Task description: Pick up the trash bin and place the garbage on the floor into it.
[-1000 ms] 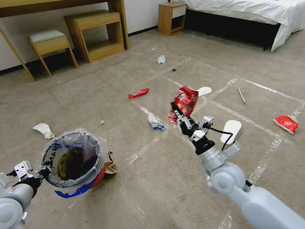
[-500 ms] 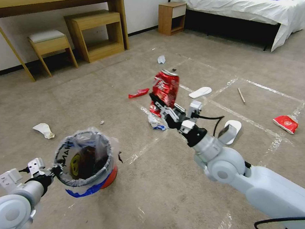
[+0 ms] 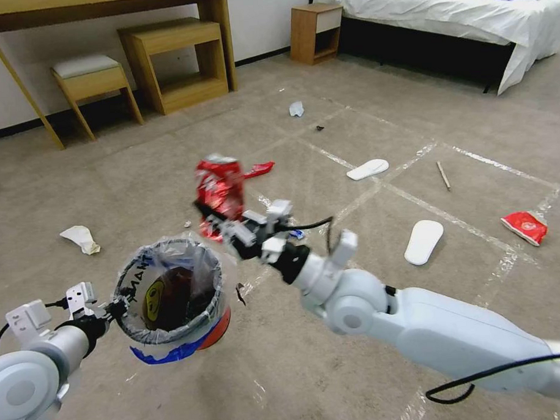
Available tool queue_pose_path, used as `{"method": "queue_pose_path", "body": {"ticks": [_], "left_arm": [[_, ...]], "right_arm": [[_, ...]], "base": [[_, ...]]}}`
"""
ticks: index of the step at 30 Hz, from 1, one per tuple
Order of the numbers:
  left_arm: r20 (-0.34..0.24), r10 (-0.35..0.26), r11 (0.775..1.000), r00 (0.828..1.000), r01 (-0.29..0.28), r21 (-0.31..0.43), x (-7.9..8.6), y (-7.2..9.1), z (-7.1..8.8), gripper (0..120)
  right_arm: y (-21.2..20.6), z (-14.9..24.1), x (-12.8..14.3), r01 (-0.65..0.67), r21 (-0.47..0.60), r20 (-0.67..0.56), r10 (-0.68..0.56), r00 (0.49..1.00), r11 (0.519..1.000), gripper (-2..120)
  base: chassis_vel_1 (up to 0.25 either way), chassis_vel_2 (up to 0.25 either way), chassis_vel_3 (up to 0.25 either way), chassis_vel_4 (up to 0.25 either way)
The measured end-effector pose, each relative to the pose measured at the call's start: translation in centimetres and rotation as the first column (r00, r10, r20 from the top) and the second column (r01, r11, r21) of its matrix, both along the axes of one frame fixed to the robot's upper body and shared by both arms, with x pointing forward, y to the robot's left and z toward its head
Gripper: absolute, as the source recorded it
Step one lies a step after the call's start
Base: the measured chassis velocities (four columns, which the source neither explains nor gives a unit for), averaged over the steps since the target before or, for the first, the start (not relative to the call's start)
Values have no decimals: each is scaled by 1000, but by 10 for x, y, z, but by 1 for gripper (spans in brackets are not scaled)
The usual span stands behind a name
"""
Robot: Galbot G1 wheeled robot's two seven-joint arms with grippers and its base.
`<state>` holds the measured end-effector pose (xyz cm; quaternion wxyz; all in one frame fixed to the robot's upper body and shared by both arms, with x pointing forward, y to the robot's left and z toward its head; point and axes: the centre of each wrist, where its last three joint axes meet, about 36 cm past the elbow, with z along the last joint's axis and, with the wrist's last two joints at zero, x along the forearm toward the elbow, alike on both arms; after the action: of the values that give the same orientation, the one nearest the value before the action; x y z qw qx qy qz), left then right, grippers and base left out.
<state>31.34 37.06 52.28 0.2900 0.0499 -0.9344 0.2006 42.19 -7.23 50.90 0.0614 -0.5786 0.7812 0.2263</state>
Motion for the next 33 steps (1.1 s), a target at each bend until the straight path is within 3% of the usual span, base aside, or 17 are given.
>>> {"method": "queue_pose_path", "body": {"ticks": [11,33], "left_arm": [[15,-18,1000,1000,18,3,-5,-7,9,1],[49,-38,999,998,38,4,-16,-18,24,1]], "right_arm": [[41,-24,-1,-88,-80,-37,85,996,993,8],[82,-52,0,-130,-147,-16,129,992,981,8]], "base": [[0,0,0,0],[0,0,0,0]]}}
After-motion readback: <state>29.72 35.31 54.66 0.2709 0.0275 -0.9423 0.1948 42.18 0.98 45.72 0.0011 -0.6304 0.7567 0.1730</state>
